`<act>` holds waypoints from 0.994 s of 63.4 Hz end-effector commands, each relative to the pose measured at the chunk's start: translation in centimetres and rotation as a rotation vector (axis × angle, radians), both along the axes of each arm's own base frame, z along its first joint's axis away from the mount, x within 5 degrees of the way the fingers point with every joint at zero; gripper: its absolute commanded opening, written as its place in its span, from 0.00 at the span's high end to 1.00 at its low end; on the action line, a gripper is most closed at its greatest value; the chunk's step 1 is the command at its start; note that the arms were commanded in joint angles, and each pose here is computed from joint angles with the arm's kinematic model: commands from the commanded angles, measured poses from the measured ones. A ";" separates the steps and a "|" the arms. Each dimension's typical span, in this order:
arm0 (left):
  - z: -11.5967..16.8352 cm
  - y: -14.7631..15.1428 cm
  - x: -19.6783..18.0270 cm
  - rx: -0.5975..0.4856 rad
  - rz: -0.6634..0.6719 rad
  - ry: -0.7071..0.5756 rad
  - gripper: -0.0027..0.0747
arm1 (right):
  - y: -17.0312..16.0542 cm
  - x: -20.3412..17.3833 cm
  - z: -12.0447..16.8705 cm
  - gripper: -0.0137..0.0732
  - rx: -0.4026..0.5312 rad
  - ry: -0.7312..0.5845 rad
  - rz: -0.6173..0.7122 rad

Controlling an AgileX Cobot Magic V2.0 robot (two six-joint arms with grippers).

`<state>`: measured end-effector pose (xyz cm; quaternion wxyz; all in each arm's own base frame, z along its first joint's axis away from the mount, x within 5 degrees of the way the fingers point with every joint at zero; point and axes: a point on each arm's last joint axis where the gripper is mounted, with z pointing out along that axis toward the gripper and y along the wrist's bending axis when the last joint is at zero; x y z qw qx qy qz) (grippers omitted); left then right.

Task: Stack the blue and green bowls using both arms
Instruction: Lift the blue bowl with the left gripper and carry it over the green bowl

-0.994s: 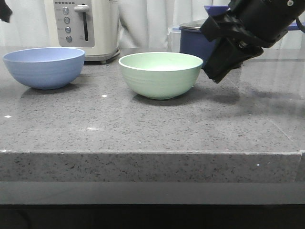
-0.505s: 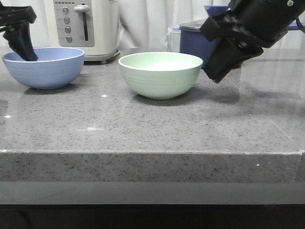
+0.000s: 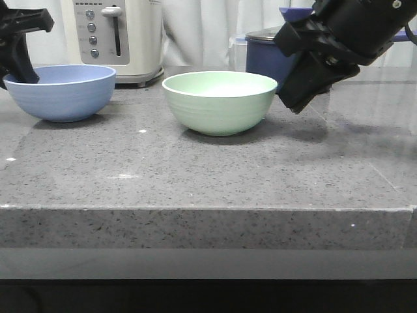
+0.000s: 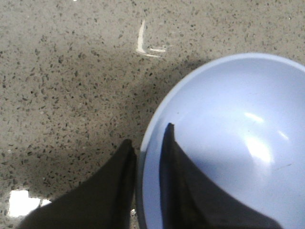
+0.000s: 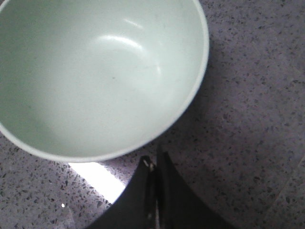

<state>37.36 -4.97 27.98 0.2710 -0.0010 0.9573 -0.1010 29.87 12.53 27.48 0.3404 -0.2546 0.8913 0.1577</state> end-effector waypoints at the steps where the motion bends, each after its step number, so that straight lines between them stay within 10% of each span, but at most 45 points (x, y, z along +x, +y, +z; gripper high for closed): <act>1: 3.0 0.0 0.0 -0.036 0.023 -0.125 0.91 | -0.1 0.0 2.1 0.92 0.041 -0.085 -0.020; 38: 4.9 -0.9 -0.6 -0.065 -0.001 -0.152 0.99 | -0.1 0.0 2.1 0.92 0.041 -0.085 -0.020; 63: 11.8 -8.6 -2.4 -0.084 -0.274 -0.233 0.99 | -0.1 0.0 2.1 0.92 0.041 -0.085 -0.020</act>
